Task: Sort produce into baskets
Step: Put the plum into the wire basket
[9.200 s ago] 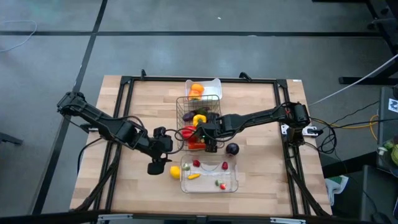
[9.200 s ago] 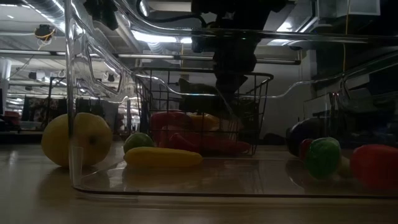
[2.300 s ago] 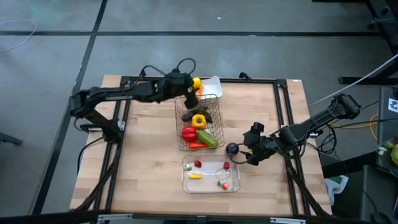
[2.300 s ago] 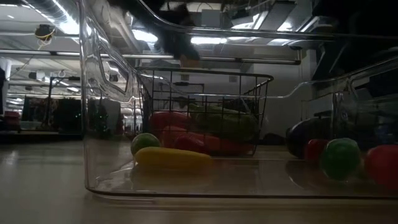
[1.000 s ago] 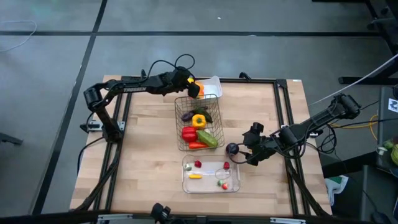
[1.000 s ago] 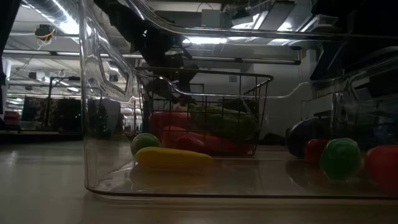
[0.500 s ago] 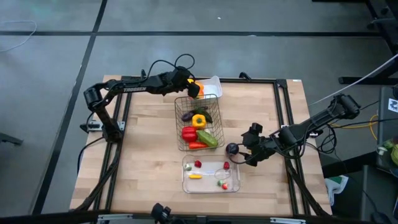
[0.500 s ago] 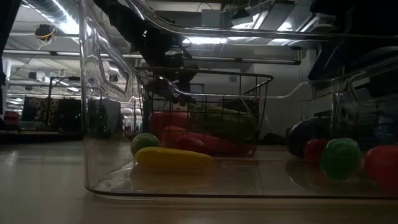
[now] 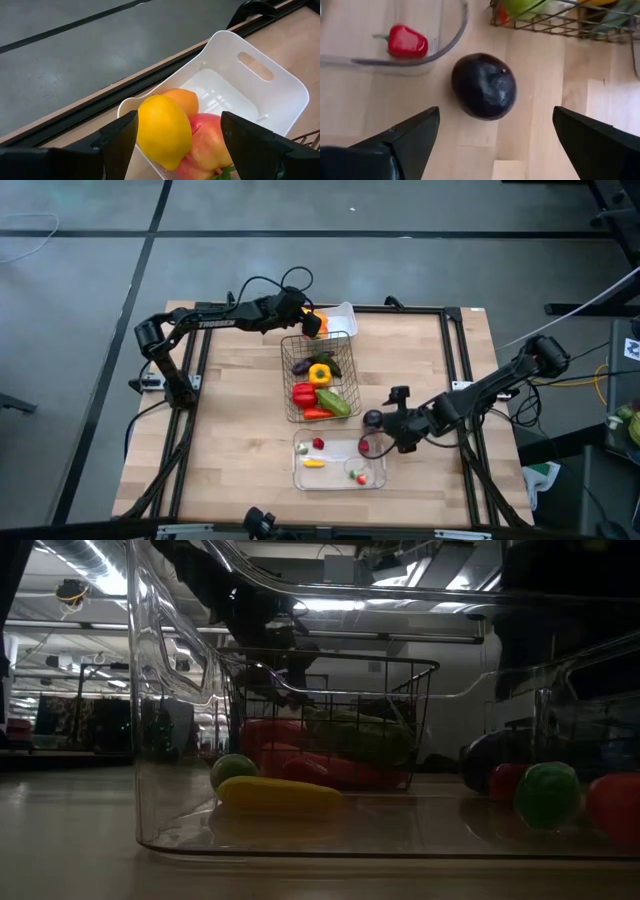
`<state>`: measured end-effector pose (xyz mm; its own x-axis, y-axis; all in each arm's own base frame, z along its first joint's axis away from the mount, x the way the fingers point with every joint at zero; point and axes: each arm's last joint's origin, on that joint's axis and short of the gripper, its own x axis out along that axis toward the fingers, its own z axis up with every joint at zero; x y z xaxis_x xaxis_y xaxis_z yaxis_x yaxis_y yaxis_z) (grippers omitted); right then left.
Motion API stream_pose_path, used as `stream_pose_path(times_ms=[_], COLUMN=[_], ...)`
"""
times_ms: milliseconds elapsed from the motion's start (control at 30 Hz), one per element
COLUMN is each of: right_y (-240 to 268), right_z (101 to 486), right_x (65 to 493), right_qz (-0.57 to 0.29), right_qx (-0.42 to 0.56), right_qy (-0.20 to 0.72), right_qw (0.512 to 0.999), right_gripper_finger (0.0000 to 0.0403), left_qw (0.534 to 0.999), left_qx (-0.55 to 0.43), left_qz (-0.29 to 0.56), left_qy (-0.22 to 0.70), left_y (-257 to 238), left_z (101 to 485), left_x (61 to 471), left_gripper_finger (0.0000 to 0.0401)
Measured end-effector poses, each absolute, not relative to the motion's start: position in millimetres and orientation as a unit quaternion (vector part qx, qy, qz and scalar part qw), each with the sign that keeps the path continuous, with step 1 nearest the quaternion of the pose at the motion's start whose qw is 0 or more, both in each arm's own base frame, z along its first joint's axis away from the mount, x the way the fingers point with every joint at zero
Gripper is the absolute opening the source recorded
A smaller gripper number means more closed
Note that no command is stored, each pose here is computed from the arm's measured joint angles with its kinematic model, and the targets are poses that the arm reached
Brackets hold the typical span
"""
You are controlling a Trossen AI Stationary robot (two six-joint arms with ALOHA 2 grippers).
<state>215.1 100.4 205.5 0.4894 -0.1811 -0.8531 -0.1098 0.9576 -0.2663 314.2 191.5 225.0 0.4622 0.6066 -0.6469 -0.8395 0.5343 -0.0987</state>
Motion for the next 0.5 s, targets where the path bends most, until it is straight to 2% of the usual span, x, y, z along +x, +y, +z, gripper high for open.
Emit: stream_pose_path(times_ms=[333, 500], right_y=[109, 110], right_z=[184, 172], right_x=[232, 236], right_qz=[0.018, 0.011], right_qx=[-0.223, -0.25], right_qy=[0.507, 0.521], right_qw=[0.832, 0.816], right_gripper_finger=[0.0385, 0.0385], left_qw=[0.829, 0.828], left_qx=[-0.207, -0.207], left_qz=[0.436, 0.436], left_qy=[0.283, 0.285], left_y=[191, 191], left_z=[225, 224], left_x=[314, 314], left_gripper_finger=[0.0279, 0.0279])
